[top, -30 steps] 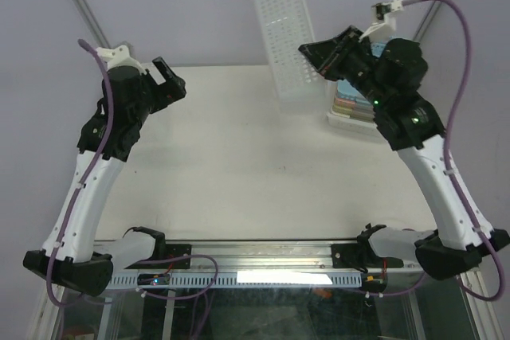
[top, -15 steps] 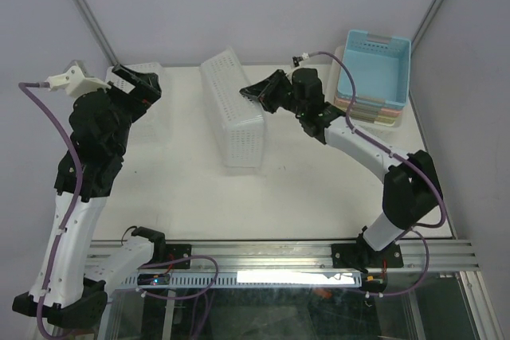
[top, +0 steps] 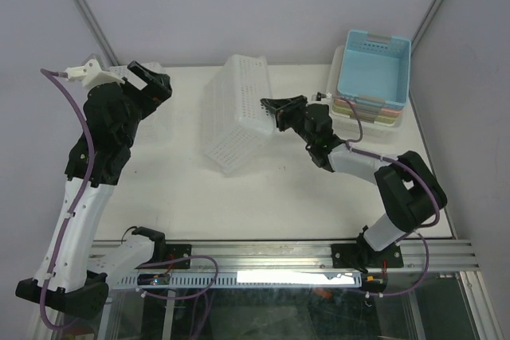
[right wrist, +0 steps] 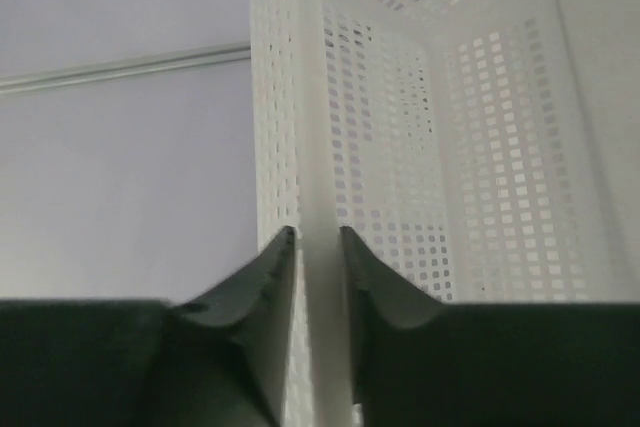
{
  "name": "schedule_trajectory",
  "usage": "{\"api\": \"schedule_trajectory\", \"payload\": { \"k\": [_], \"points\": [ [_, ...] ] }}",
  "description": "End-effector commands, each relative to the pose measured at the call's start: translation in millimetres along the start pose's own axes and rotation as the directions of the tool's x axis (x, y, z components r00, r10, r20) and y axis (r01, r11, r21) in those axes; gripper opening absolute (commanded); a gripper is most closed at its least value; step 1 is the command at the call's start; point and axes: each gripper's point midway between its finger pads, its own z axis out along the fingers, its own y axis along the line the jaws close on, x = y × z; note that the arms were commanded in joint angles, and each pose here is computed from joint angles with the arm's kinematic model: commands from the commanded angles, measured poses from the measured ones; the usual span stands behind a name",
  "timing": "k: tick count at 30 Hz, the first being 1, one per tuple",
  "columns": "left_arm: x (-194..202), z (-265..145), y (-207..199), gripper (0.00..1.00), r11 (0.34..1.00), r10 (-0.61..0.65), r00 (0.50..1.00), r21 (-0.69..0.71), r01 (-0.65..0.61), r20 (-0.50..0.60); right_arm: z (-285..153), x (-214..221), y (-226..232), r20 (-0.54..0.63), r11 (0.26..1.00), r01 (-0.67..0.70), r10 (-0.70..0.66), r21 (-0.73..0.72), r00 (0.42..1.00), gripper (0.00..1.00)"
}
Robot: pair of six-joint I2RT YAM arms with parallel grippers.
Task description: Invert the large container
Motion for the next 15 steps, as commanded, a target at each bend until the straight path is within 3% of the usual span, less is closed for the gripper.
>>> {"api": "schedule_trajectory", "payload": {
  "k": [1, 2, 4, 6, 11, 15],
  "points": [
    [4.0, 2.0, -14.1, 0.99, 0.997, 0.029, 0.999, 0.075, -0.027, -0.021, -21.6, -14.6, 9.2, 0.105, 0.999, 0.023, -0.026, 0.033, 0.994, 0.44],
    [7.8, 3.8, -15.0, 0.99, 0.996, 0.035, 0.999, 0.082, -0.032, -0.036, -24.5, -15.4, 2.6, 0.109, 0.997, 0.051, -0.058, 0.063, 0.992, 0.57],
    [16.7, 8.4, -15.5, 0.99, 0.995, 0.042, 0.997, 0.088, -0.036, -0.065, -31.1, -14.7, -14.1, 0.097, 0.984, 0.099, -0.113, 0.146, 0.989, 0.72],
    [24.2, 12.8, -15.8, 0.99, 0.995, 0.048, 0.995, 0.093, -0.040, -0.091, -39.4, -13.7, -29.9, 0.082, 0.963, 0.136, -0.158, 0.231, 0.984, 0.80],
    [40.3, 22.0, -20.6, 0.99, 0.991, 0.072, 0.986, 0.123, -0.053, -0.149, -62.9, -18.7, -68.0, 0.045, 0.877, 0.212, -0.255, 0.431, 0.966, 0.90],
    [53.9, 26.6, -23.1, 0.99, 0.986, 0.097, 0.976, 0.153, -0.067, -0.195, -83.0, -24.2, -94.3, -0.046, 0.748, 0.322, -0.365, 0.580, 0.930, 0.92]
  ]
}}
